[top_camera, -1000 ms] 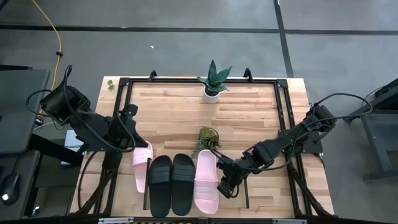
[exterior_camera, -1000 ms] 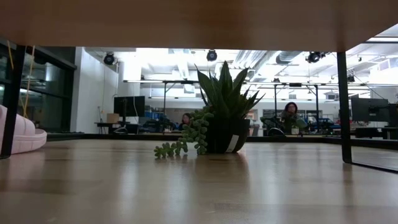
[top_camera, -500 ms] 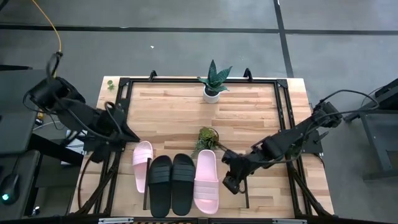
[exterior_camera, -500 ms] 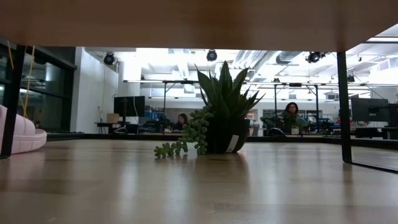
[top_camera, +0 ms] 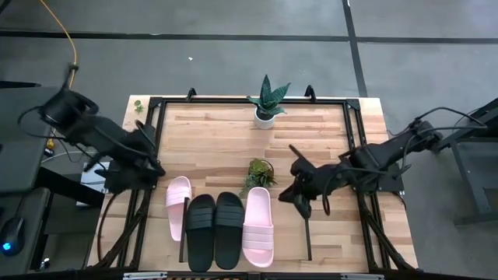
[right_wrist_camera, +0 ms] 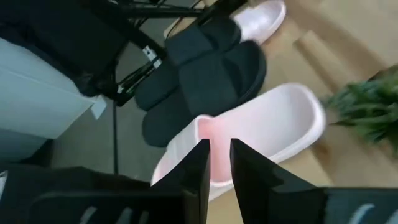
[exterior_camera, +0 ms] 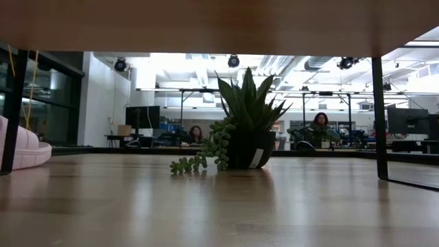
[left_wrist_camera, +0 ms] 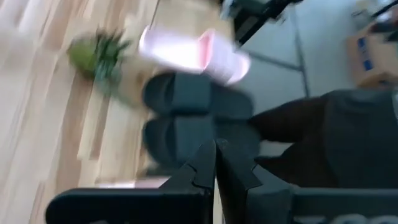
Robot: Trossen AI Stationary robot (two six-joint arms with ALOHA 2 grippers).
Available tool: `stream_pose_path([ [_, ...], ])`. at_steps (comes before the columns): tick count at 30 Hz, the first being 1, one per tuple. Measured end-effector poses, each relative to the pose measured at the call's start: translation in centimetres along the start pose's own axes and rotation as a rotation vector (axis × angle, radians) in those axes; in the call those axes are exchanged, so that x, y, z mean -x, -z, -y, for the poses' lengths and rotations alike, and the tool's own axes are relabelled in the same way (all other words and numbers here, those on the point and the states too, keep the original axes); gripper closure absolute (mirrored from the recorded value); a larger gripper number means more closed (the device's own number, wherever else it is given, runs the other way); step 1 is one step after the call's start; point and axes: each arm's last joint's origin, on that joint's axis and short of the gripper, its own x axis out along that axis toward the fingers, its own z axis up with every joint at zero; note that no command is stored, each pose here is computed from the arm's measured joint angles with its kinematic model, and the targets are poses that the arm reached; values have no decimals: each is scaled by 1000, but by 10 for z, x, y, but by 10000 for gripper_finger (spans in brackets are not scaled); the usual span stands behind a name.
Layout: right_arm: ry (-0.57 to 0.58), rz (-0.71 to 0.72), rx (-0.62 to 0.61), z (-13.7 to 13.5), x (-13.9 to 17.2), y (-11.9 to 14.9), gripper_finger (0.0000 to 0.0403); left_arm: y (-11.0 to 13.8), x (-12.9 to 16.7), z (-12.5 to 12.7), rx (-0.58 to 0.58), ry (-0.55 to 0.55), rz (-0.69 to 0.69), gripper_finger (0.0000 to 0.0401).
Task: Pick and place slides into the shelf
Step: Put the pink slide on the shelf
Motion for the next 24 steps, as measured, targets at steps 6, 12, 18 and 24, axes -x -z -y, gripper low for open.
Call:
stream_pose_path([
  [6,64,6,32,9,4,-4,350,23,-27,-29,97,-64,-159,398],
  [12,130,-44,29,16,5,0,350,53,-42,-51,246,-148,-235,398],
  [18,171,-82,26,20,6,4,350,72,-51,-65,322,-237,-239,398],
  [24,202,-97,34,25,6,2,350,84,-62,-74,350,-297,-265,398],
])
